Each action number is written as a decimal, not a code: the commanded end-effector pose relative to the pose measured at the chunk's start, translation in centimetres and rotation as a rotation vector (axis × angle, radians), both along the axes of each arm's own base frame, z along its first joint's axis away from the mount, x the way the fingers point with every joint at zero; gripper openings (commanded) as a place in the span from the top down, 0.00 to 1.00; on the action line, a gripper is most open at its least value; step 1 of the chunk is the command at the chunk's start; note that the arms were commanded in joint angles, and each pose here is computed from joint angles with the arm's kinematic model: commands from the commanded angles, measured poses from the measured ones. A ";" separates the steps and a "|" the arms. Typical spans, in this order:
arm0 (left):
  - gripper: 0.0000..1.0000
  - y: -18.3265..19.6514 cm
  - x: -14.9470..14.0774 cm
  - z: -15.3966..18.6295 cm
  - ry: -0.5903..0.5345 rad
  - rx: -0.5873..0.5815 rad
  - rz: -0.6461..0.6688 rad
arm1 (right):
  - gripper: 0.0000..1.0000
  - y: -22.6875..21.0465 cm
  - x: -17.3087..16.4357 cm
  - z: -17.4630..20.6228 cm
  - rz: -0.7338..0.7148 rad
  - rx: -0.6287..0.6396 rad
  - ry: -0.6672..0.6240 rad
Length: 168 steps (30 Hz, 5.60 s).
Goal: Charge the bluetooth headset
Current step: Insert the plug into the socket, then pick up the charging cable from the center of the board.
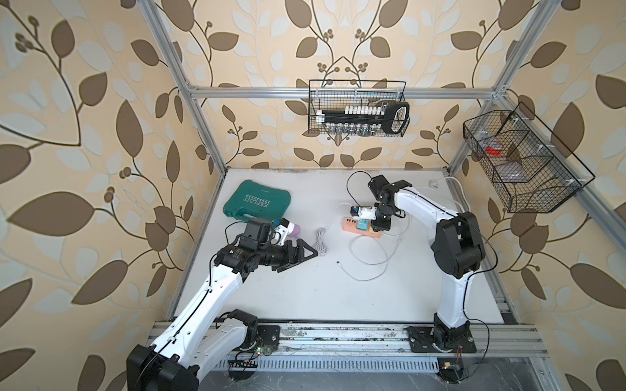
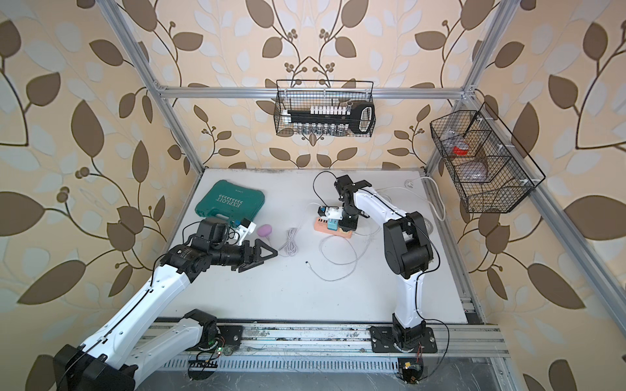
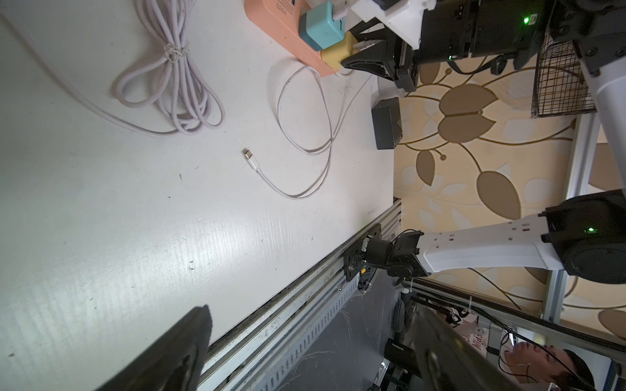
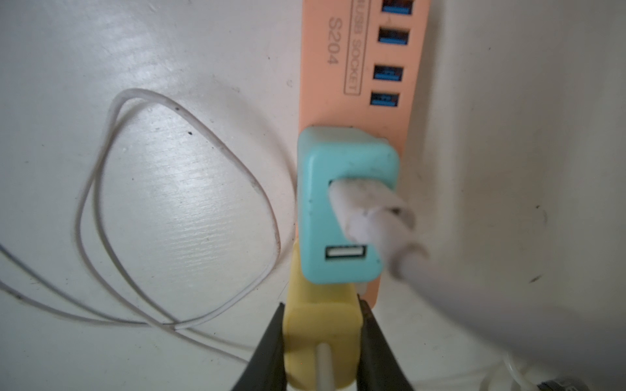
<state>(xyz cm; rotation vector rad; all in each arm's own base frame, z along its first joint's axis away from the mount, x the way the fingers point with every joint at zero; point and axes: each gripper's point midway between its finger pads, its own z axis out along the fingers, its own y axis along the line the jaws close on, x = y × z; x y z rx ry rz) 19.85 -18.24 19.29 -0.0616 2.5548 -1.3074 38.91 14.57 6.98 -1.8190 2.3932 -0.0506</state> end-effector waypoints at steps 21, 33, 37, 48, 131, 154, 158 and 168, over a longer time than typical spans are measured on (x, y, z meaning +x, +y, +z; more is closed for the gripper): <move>0.05 0.2 0.4 1.6 -0.031 -0.001 0.016 | 0.61 0.0 0.8 1.4 -0.069 0.070 -0.068; 0.05 0.3 0.1 2.1 -0.036 0.001 0.023 | 0.49 -1.3 0.8 6.1 -0.099 0.103 -0.198; 0.06 0.3 0.1 2.3 -0.035 -0.006 0.028 | 0.49 -1.2 0.9 6.4 -0.116 0.124 -0.210; 0.06 1.0 0.0 1.4 -0.013 0.030 0.071 | 0.54 1.5 -2.2 14.5 -0.172 0.290 -0.495; 0.16 -1.9 1.4 -4.3 0.147 0.037 0.147 | 1.00 15.7 -17.3 4.7 -0.423 0.643 -0.200; 0.41 -9.9 3.2 -4.6 0.141 0.003 0.029 | 1.00 15.3 -18.4 7.1 -0.405 0.748 -0.229; 0.55 -10.4 3.3 -4.4 0.136 -0.002 0.019 | 1.00 15.2 -18.4 7.6 -0.405 0.758 -0.237; 0.99 -10.5 3.2 -3.3 0.111 -0.023 0.012 | 1.00 14.9 -18.6 7.2 -0.409 0.754 -0.238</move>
